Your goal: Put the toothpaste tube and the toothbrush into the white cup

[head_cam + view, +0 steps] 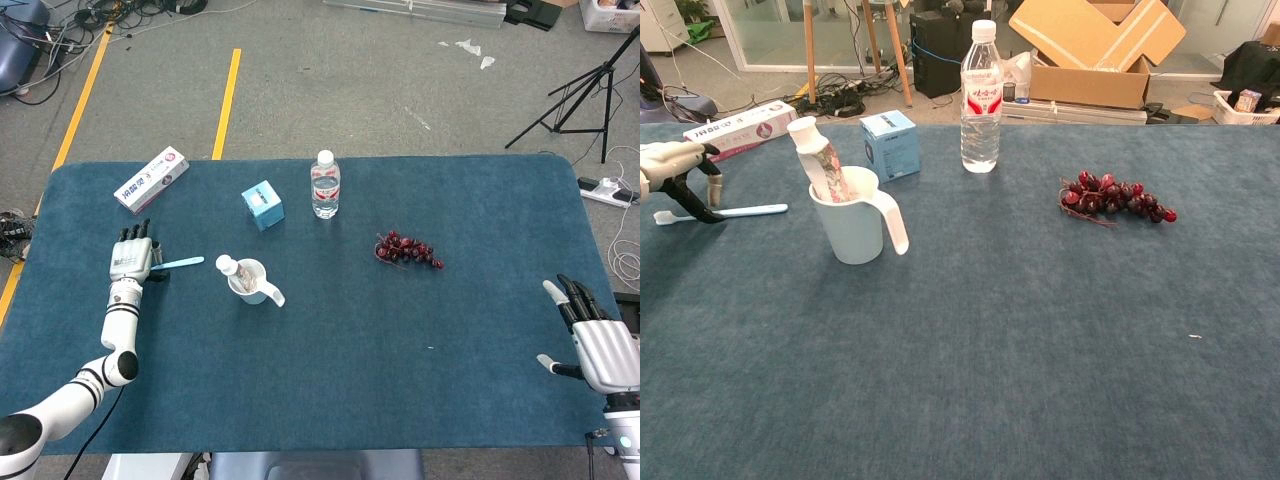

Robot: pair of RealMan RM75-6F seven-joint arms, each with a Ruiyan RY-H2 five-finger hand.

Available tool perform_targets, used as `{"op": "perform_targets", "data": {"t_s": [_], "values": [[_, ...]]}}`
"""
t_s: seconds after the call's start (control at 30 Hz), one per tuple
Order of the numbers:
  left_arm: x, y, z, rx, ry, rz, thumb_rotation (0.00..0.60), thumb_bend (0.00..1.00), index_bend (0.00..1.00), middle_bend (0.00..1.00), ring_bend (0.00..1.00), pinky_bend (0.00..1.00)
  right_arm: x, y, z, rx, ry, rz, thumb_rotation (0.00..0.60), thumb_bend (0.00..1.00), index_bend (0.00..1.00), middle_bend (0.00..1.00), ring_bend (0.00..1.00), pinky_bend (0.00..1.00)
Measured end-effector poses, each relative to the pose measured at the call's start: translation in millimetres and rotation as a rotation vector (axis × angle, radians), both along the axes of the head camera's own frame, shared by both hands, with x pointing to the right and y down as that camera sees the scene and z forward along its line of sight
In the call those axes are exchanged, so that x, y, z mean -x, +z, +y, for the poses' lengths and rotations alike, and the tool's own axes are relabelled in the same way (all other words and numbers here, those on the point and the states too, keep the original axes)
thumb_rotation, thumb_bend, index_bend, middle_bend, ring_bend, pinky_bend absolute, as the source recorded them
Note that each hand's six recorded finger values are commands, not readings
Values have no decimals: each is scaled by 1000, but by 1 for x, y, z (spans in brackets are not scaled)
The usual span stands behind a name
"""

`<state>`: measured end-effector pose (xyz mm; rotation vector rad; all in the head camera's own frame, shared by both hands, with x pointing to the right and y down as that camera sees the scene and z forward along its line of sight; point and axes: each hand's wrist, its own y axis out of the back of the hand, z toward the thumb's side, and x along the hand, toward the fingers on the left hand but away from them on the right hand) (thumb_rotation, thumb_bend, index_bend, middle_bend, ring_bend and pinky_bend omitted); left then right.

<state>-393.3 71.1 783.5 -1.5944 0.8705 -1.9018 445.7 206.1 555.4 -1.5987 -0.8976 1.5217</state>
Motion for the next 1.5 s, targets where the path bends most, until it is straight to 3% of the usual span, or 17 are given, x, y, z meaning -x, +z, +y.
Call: {"op": "perform_targets", "data": {"t_s": [0.4, 1.5], "values": [[-4, 4, 0, 13, 2, 15, 600, 273, 455, 0, 0, 39, 0, 0, 0, 1, 2, -1, 600, 0, 43, 33, 43, 390], [-1, 9, 1, 46, -7, -30, 600, 298, 509, 0, 0, 38, 0, -1, 0, -1, 2, -4, 600, 0, 43, 33, 43, 390]]}}
